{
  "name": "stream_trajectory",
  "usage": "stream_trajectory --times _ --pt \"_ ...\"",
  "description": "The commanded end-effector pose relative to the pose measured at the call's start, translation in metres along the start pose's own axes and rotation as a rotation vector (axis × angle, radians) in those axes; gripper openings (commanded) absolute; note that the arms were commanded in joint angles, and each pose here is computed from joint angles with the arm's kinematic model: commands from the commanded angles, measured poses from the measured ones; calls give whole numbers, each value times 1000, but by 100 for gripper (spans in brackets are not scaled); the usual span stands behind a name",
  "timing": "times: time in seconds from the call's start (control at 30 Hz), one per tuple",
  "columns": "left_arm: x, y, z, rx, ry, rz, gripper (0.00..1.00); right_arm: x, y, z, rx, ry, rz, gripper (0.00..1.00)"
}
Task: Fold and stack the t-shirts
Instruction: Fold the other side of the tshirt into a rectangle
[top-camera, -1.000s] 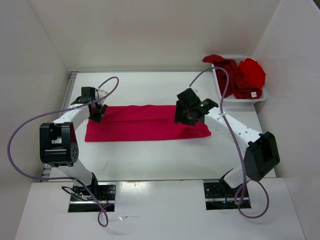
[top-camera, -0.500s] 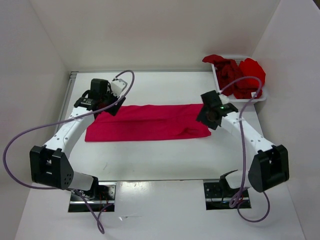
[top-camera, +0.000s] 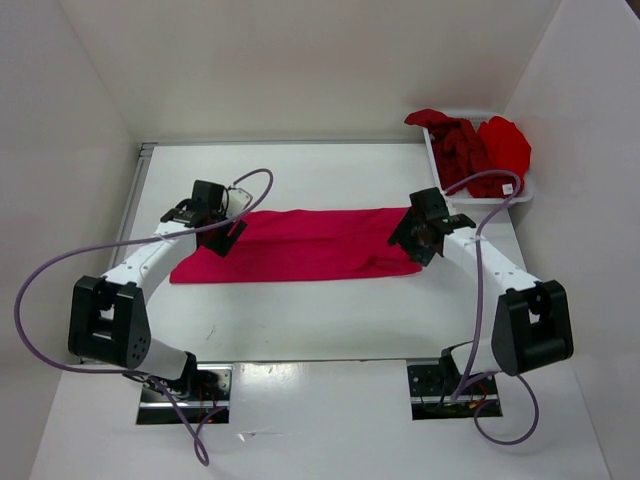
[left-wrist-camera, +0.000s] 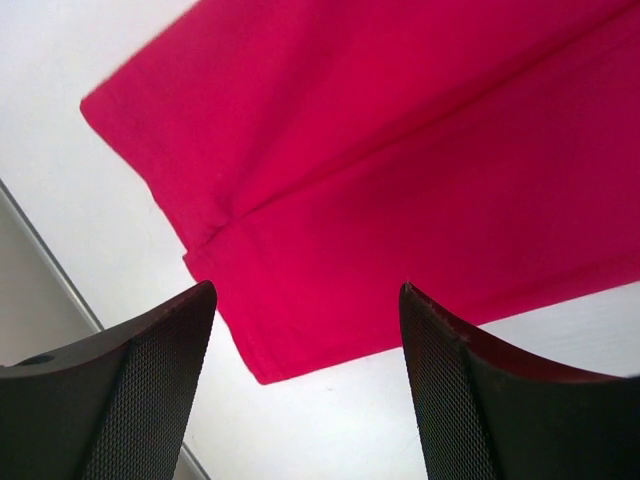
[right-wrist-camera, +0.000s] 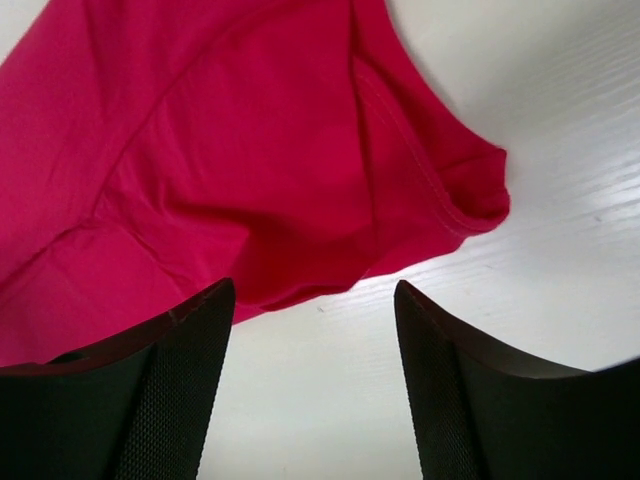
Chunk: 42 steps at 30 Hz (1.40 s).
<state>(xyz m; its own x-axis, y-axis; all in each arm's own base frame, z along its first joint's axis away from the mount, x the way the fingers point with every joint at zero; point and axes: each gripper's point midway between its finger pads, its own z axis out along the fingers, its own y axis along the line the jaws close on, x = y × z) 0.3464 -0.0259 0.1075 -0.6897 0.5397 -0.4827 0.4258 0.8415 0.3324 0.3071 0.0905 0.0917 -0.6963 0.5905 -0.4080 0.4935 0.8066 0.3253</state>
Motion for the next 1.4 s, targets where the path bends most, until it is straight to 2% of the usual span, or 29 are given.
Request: stream_trajectory --times 0.0,0.17,0.23,0.3,0.47,0.6,0.83,1.1,1.37 --pt "6 19 8 -82 22 -11 81 7 14 12 -53 41 0 71" --pt "33 49 31 -171 135 -75 82 10 20 15 -74 67 -10 73" --pt "49 67 39 -188 167 -166 82 8 21 15 -81 60 -18 73" --pt "62 88 43 -178 171 -285 82 12 17 19 -68 72 -29 73" --pt "57 97 52 -52 90 -471 81 14 18 22 -73 80 -29 69" --pt "51 86 65 61 67 -518 79 12 19 22 -80 74 -38 68" --pt "33 80 76 257 12 -618 66 12 19 22 -81 73 -47 67" --pt "45 84 84 245 57 -665 65 11 17 22 -75 66 -56 65" --pt "61 69 91 276 121 -689 63 11 14 23 -55 72 -66 65"
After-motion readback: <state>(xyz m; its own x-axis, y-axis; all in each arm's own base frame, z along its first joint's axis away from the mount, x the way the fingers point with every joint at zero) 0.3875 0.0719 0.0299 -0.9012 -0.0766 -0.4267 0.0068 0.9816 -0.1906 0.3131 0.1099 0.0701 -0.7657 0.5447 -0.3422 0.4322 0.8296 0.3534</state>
